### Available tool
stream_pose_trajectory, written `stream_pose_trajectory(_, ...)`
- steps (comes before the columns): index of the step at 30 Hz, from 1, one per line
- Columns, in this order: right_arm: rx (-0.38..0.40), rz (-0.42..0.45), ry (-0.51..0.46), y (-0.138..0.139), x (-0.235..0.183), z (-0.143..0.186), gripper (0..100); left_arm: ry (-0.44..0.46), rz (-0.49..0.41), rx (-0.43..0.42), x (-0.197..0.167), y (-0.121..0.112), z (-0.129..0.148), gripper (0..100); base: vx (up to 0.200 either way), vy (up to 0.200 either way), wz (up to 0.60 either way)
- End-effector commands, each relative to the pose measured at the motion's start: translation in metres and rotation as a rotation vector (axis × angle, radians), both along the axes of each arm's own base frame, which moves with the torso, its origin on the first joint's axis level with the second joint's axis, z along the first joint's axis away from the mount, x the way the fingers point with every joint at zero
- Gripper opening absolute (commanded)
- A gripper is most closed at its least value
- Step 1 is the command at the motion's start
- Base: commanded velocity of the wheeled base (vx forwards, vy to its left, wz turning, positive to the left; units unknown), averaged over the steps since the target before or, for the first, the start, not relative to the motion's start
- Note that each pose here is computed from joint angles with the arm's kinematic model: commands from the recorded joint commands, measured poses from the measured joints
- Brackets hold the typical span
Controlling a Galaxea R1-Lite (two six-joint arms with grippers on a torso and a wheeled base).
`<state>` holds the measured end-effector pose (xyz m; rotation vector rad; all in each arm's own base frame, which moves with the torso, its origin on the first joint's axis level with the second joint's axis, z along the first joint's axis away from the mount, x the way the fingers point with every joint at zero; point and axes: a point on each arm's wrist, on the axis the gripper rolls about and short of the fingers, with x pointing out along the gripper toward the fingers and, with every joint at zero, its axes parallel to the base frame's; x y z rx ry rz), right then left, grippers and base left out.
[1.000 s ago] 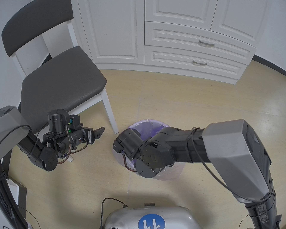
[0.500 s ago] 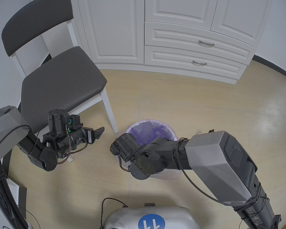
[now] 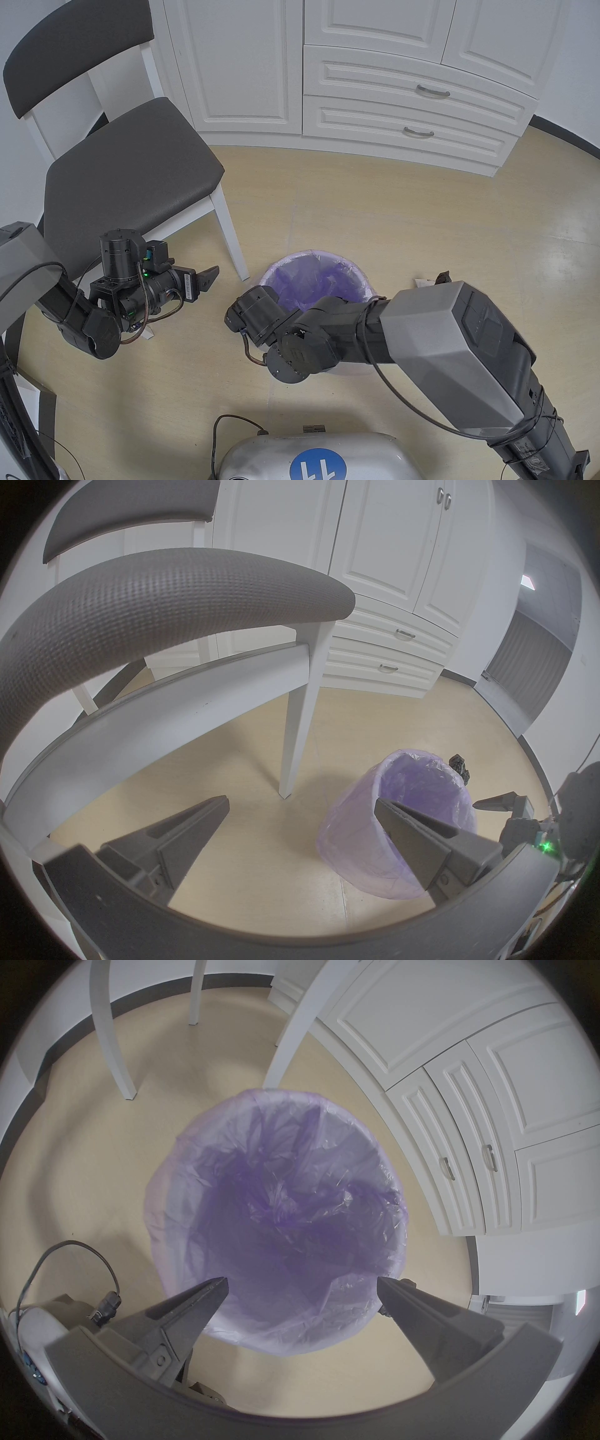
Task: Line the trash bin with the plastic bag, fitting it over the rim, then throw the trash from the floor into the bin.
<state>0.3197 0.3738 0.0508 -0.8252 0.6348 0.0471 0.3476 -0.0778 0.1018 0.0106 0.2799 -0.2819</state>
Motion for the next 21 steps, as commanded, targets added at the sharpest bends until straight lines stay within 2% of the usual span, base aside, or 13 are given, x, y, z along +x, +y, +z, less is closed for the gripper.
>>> stream_pose_trajectory(1, -0.005, 0.024, 0.004, 0.004, -0.012, 0.005, 100, -0.002, 0.0, -0.001, 0.0, 0.0, 0.0, 100, 0.0, 0.0, 0.0)
stream_pose_trajectory(6, -0.02, 0.051, 0.019, 0.01, -0.023, -0.001, 100, -0.008, 0.0, -0.002, -0.002, 0.0, 0.001, 100, 0.0, 0.0, 0.0)
stream_pose_trajectory(21, -0.051, 0.044, 0.049, 0.009, -0.023, -0.017, 100, -0.011, 0.0, -0.003, -0.002, 0.0, 0.002, 100, 0.0, 0.0, 0.0)
